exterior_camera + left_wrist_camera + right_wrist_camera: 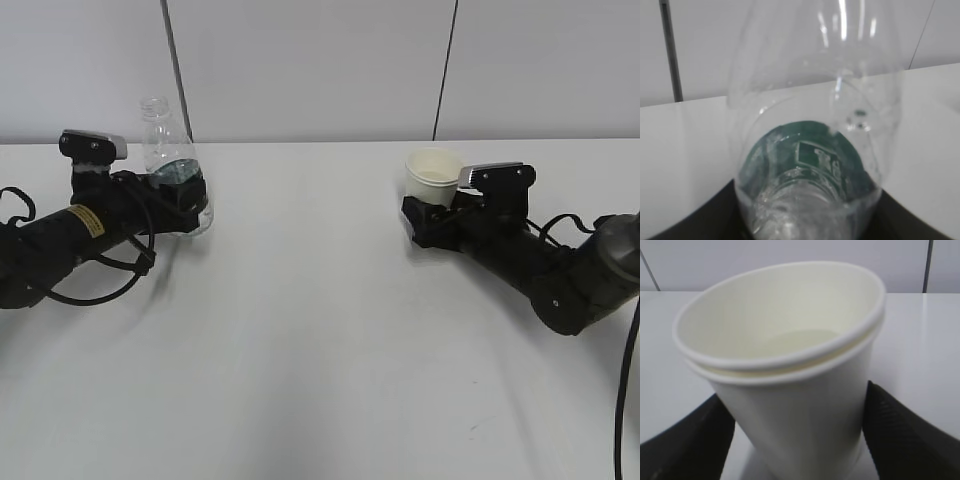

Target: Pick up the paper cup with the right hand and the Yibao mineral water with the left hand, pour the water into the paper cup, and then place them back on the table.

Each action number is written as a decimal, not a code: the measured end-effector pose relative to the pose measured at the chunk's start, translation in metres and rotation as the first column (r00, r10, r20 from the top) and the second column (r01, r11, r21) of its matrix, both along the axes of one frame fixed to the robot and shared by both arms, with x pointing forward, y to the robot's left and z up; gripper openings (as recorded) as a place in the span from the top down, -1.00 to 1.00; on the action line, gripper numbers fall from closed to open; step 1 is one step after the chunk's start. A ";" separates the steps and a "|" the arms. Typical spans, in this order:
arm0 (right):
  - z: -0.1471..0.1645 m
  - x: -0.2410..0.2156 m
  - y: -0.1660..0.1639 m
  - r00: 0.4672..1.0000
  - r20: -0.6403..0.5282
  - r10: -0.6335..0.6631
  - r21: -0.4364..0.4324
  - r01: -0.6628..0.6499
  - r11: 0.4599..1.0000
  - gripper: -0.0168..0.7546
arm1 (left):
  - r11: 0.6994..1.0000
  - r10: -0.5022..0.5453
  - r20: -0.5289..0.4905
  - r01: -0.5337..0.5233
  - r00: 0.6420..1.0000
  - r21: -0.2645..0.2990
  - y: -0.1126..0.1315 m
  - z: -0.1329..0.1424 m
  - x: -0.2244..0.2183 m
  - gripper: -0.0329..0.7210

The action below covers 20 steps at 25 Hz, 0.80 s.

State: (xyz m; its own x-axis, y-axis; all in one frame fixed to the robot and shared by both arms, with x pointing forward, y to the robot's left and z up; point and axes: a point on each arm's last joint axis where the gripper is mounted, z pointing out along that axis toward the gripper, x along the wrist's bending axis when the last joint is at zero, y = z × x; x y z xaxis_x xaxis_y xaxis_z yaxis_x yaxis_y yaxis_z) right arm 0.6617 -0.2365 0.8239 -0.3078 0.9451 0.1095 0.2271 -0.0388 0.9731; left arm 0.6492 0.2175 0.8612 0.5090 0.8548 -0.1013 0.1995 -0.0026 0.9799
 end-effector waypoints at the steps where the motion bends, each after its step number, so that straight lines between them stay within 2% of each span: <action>1: -0.001 -0.002 0.000 1.000 0.001 0.001 0.001 -0.001 1.000 -0.61 | 1.000 0.001 0.000 -0.001 1.000 0.000 0.000 0.000 0.000 -0.01; 9: -0.001 -0.012 -0.003 0.999 0.043 -0.031 0.043 0.030 0.999 -0.58 | 1.000 0.002 0.000 -0.002 1.000 -0.001 0.000 0.000 0.000 -0.01; 20: -0.003 -0.016 -0.003 0.999 0.027 -0.024 0.037 0.023 0.999 -0.59 | 1.000 0.004 -0.001 -0.004 1.000 -0.002 0.000 0.000 0.000 -0.01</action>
